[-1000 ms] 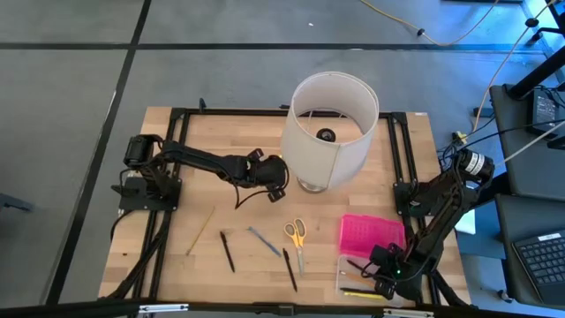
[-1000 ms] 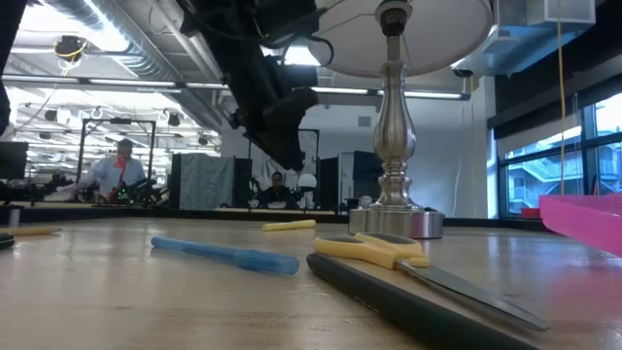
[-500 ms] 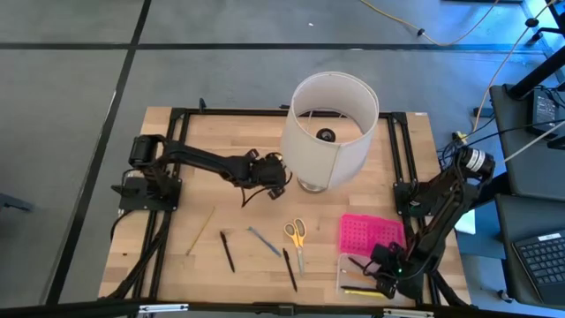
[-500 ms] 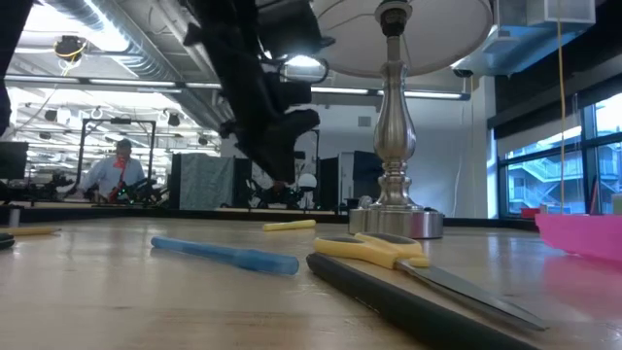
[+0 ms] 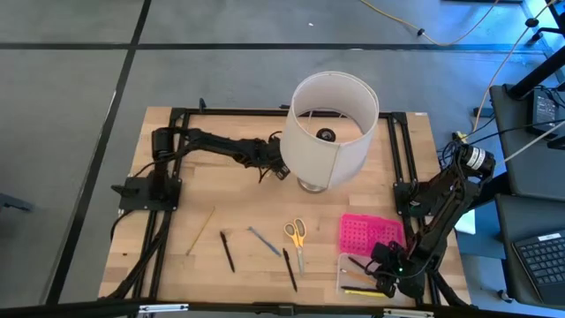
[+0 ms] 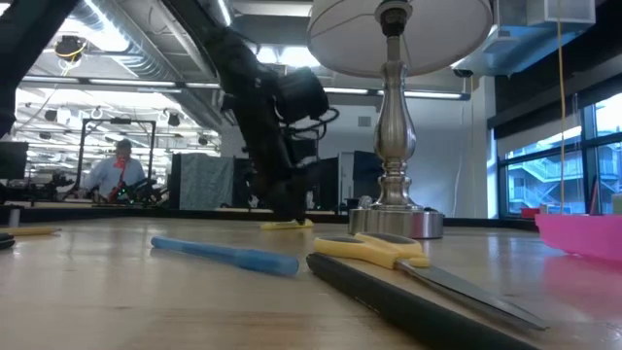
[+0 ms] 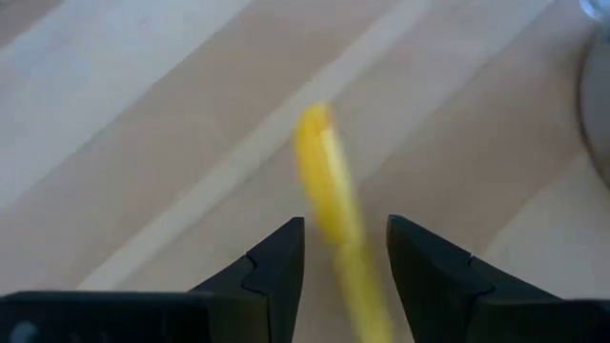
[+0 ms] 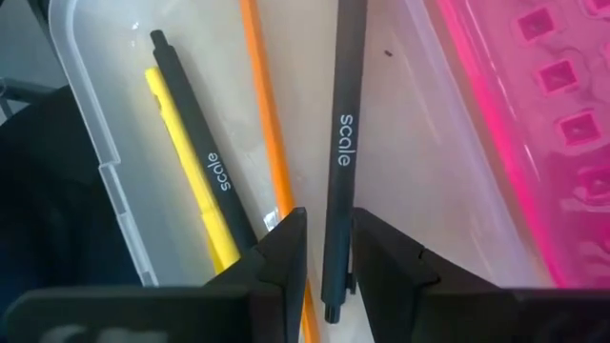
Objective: Pick & place school supplies into a supply box
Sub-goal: Put the yellow pen into the supply box
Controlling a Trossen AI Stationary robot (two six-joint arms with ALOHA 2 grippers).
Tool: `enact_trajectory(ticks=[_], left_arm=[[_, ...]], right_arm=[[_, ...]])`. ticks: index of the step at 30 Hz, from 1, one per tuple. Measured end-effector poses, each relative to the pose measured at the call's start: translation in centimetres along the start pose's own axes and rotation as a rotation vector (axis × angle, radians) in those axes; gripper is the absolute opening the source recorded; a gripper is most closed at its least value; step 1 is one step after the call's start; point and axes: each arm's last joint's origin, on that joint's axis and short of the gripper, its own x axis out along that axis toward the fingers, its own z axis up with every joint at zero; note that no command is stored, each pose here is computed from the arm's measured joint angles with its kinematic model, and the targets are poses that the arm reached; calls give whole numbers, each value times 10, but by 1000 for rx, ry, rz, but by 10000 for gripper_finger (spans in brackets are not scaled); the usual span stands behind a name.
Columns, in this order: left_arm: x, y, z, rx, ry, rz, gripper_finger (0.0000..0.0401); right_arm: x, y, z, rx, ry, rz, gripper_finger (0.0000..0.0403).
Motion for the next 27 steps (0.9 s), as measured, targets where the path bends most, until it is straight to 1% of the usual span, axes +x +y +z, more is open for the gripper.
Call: enact_trajectory(ticks=[5,9,12,17,20,22,24,27], left_arm=[[15,6,1,-11,28,-30,143],[16,8,-1,12,57,-24,132],[15,6,-3,64,62,-36,110],[14,1,-5,121,67,-44,60],[11,-1,-6,146,62,-47,34],[7,-3,-6,153,58,-48,24],[0,-4,-9,168,78,-52,22],[-15,-6,-14,187,126,-62,30]], right_arm=[[0,0,0,0,0,-1,90],[0,0,0,-1,-1,-3,90],[0,0,0,-1,-1,-3,90],[0,0,0,-1,-1,-2,90],[0,0,0,2,-1,0,90],[0,1,0,5,0,8,90],[-1,2,0,5,-8,12,90],[-6,8,1,11,-41,41,90]])
